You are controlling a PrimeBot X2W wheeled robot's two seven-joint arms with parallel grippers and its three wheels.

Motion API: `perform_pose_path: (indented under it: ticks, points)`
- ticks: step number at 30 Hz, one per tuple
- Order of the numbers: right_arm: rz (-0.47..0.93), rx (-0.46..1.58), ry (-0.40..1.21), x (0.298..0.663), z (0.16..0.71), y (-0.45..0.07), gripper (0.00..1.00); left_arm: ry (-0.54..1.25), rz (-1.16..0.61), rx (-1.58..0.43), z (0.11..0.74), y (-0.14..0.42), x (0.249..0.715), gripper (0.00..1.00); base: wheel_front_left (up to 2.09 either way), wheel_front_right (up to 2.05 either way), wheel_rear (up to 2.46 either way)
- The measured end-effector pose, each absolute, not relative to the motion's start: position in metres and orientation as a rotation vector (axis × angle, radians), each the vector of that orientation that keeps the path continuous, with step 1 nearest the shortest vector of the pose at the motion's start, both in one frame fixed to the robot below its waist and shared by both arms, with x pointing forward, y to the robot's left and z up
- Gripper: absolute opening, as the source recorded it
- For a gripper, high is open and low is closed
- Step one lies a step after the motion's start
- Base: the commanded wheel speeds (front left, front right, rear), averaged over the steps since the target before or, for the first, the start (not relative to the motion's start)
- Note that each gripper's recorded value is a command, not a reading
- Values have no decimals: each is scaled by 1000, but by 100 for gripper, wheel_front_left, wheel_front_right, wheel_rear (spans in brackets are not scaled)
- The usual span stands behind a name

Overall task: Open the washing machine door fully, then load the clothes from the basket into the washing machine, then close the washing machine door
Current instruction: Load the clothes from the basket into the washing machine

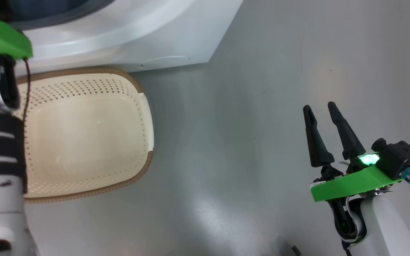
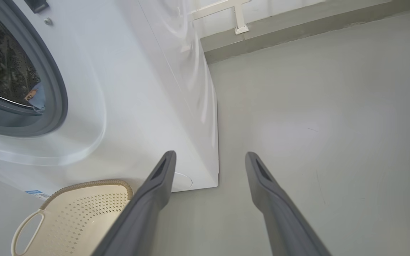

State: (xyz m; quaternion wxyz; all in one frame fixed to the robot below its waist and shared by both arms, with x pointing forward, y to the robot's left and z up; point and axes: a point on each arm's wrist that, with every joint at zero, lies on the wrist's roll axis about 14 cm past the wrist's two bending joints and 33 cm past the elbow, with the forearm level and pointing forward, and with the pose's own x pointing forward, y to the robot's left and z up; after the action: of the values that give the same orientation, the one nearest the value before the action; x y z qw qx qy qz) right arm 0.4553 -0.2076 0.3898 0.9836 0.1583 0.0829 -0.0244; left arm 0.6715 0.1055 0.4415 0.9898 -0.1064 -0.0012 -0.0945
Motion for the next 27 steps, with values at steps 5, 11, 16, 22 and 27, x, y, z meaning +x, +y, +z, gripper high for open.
perform_pose_path:
  ticks: [5,11,16,22,27]
  points:
    - [-37,310,147,458,398,-208,100,14,-182,-218,434,111,648,100,0,0,0]
    - [-16,298,119,458,411,-208,100,50,-168,-208,425,120,613,100,0,0,0]
    - [2,289,123,448,416,-205,100,74,-150,-199,424,130,583,100,0,0,0]
    - [23,277,115,436,426,-203,100,86,-123,-190,429,144,546,100,0,0,0]
    - [35,271,105,424,435,-203,100,97,-100,-178,433,157,513,100,0,0,0]
